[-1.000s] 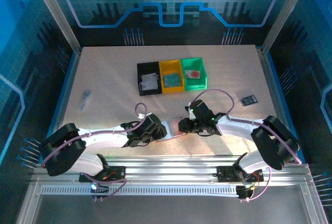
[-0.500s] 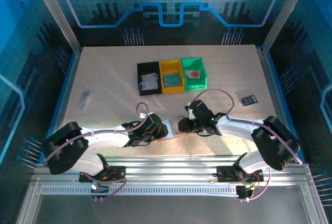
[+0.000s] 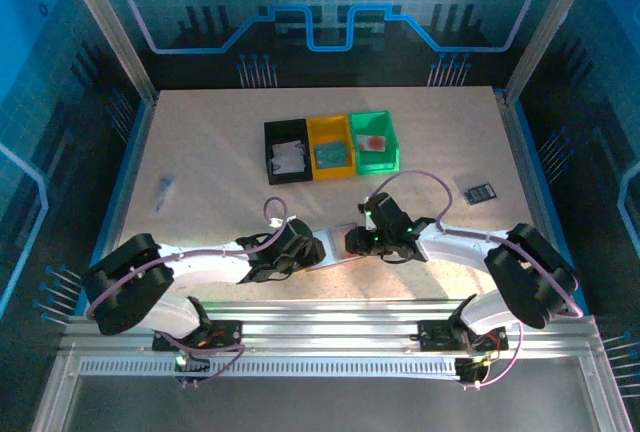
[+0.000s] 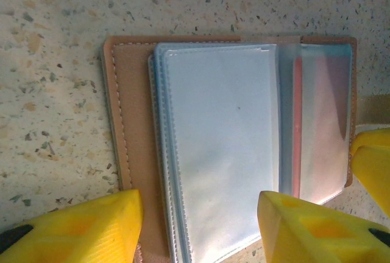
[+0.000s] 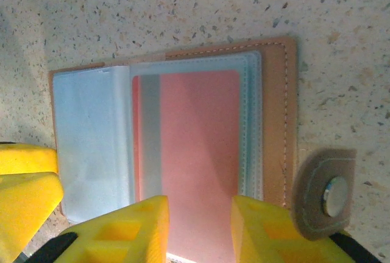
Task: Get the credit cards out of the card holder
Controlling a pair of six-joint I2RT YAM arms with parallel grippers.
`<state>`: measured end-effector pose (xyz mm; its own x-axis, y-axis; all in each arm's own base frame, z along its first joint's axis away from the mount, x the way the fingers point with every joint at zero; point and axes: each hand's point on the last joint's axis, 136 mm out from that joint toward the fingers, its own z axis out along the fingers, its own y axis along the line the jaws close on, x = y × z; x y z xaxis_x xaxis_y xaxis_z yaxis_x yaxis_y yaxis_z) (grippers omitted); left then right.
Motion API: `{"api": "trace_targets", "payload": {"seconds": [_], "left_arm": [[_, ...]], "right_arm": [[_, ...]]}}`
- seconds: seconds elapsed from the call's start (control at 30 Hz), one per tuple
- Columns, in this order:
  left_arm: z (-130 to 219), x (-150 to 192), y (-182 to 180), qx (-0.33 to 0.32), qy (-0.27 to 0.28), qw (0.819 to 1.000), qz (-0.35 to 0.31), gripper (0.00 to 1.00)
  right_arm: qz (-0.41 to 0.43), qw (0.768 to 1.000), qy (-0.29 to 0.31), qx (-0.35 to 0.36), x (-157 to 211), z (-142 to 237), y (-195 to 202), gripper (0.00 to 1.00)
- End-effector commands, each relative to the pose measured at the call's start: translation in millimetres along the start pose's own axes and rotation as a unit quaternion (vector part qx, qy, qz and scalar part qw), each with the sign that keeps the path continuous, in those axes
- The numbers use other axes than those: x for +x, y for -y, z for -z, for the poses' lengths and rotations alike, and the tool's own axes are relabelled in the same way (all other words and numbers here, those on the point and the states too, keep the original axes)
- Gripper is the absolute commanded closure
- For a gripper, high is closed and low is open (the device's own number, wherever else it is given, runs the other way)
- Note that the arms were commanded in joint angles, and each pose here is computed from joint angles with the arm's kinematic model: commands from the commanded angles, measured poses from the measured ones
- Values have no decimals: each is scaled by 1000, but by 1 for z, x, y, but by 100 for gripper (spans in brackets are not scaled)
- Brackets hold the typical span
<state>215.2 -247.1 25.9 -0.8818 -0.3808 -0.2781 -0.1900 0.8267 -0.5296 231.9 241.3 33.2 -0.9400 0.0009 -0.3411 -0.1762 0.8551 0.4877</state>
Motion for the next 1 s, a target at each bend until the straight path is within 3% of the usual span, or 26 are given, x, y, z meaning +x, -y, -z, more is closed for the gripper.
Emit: {"api": "trace_targets", "payload": {"seconds": [0.0, 0.47, 0.97], "left_arm": [[-7, 15, -23, -36, -25, 999, 4, 46], [-7, 16, -25, -35, -27, 999, 4, 46], [-8, 18, -26, -35, -29, 999, 5, 46]], "right_arm": [[0, 1000, -11, 10, 8, -5, 2, 68], [0, 998, 24, 59, 4, 8, 17, 67], [1, 1000, -1, 22, 13, -6, 4, 70]]}}
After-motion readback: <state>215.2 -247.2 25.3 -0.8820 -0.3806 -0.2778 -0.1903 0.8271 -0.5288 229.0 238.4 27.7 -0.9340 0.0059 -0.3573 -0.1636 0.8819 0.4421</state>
